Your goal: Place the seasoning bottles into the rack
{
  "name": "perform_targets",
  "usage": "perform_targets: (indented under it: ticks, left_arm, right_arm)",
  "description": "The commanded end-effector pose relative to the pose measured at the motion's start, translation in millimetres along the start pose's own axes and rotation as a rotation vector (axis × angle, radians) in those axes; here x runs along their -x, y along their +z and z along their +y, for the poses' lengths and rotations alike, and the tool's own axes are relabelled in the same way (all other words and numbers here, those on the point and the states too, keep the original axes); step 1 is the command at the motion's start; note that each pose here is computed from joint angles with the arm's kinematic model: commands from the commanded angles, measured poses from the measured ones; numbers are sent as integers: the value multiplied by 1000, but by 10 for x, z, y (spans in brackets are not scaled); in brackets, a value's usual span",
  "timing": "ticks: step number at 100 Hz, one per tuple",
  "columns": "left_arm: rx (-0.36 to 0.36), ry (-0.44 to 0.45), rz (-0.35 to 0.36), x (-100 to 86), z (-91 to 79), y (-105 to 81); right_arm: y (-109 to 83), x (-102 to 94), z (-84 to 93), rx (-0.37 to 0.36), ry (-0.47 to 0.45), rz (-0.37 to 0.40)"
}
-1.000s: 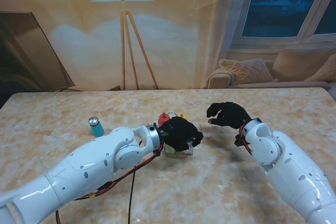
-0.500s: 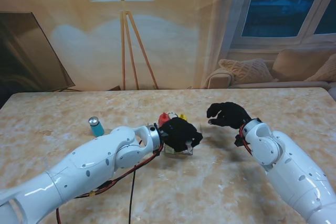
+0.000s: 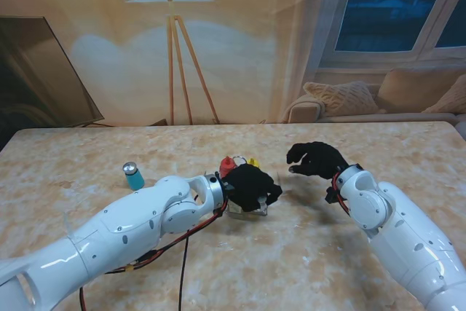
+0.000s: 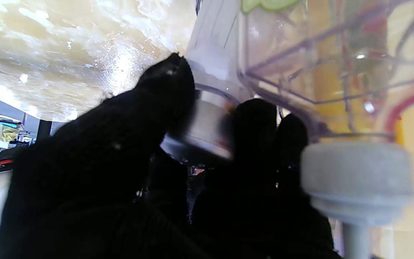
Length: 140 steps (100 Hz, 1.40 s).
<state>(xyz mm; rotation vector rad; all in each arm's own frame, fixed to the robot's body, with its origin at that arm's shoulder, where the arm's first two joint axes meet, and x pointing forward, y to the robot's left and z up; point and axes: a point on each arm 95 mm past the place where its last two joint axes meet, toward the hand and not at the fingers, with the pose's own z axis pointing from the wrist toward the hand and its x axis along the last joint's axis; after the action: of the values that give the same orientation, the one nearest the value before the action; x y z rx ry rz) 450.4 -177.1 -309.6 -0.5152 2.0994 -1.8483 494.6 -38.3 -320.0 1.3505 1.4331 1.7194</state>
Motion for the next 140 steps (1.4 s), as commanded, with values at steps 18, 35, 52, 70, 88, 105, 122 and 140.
perform_targets:
  ticks: [18, 35, 52, 70, 88, 105, 122, 140]
  left_arm:
    - [19, -22, -36, -2, 29, 45]
    - [17, -26, -52, 10, 33, 42]
    - [13, -20, -57, 15, 31, 29]
    - [4, -2, -53, 7, 8, 15]
    - [6, 9, -54, 8, -4, -2]
    - [5, 21, -51, 7, -21, -21]
    - [0, 33, -45, 6, -39, -27]
    - [-24, 6, -49, -28, -115, -75]
  right_arm:
    - [-12, -36, -66, -22, 6, 7]
    - [-15, -37, -66, -22, 6, 7]
    - [-17, -38, -67, -25, 7, 5]
    - [-16, -38, -69, -28, 7, 4]
    - [-15, -38, -70, -30, 9, 2]
    - [-13, -39, -70, -32, 11, 2]
    - [-12, -40, -70, -32, 12, 2]
    - [-11, -39, -69, -31, 14, 2]
